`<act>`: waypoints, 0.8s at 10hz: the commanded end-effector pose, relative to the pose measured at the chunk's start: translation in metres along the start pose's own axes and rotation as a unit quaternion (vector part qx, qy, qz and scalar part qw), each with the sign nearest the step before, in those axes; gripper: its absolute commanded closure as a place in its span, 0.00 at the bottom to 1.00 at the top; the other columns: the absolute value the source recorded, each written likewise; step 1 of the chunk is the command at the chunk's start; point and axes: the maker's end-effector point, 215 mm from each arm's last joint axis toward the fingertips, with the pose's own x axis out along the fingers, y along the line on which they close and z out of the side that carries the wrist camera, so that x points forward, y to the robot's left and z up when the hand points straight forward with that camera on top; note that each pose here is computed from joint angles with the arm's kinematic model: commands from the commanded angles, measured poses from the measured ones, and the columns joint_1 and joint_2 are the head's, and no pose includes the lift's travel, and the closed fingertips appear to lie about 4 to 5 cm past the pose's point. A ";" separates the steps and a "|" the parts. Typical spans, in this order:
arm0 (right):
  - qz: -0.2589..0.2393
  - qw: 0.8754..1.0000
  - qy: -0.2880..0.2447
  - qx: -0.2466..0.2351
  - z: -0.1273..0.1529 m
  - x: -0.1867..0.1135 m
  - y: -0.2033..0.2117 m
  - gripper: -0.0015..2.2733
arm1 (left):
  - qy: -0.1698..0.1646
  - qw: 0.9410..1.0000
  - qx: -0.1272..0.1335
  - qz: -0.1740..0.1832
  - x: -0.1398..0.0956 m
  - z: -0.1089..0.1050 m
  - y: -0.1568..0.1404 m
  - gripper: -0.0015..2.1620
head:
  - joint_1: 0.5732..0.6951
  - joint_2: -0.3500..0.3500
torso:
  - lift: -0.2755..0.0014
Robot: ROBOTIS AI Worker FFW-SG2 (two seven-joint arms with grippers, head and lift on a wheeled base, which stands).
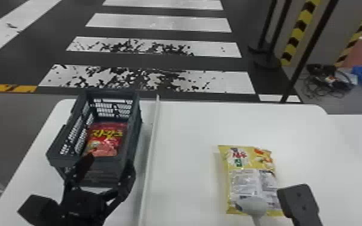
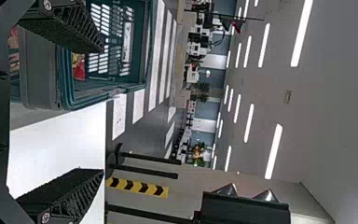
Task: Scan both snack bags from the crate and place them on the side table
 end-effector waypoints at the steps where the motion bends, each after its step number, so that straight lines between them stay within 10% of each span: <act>1: -0.001 1.000 0.002 0.000 -0.001 0.001 -0.001 0.99 | 0.000 1.000 0.000 0.000 0.000 0.000 0.000 0.04 | 1.00 0.45 | 0.65; 8: -0.010 1.000 -0.001 0.002 0.003 0.002 -0.007 0.99 | 0.000 1.000 0.000 0.000 0.001 0.000 -0.001 0.04 | 1.00 0.43 | 0.65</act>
